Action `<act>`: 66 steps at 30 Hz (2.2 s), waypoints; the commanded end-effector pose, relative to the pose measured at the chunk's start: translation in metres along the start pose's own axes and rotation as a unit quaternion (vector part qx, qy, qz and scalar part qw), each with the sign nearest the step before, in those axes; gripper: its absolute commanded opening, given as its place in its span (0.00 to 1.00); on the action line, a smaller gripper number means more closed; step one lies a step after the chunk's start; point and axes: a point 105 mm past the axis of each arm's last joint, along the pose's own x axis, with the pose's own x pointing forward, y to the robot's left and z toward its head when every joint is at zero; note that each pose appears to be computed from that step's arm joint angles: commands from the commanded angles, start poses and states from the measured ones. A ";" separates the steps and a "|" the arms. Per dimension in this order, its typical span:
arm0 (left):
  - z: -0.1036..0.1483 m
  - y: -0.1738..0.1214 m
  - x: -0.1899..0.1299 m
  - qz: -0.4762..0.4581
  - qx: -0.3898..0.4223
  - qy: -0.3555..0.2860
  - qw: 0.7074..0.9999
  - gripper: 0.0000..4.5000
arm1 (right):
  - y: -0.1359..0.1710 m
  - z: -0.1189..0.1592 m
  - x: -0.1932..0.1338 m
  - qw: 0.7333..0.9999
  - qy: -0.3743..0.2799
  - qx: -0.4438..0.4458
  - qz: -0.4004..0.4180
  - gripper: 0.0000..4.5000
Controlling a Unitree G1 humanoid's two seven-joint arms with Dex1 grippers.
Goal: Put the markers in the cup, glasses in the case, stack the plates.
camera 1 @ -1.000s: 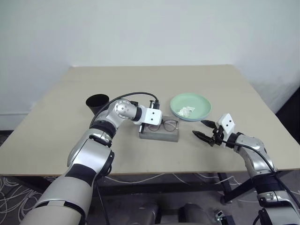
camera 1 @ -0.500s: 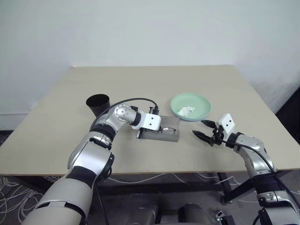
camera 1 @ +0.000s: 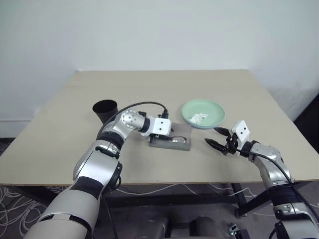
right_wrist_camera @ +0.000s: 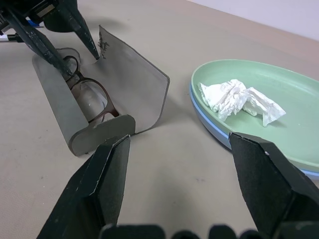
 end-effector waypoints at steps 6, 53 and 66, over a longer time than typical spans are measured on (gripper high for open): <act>0.034 0.073 -0.021 0.178 -0.017 -0.041 0.983 0.35 | -0.004 0.020 0.001 0.999 -0.030 -0.024 -0.002 0.76; -0.023 -0.004 -0.019 0.058 -0.144 0.006 0.988 0.01 | 0.008 0.036 0.006 0.998 -0.049 -0.031 0.019 0.76; -0.042 -0.001 -0.060 0.323 -0.348 0.059 0.878 0.01 | 0.011 0.036 0.009 0.998 -0.047 -0.033 0.033 0.76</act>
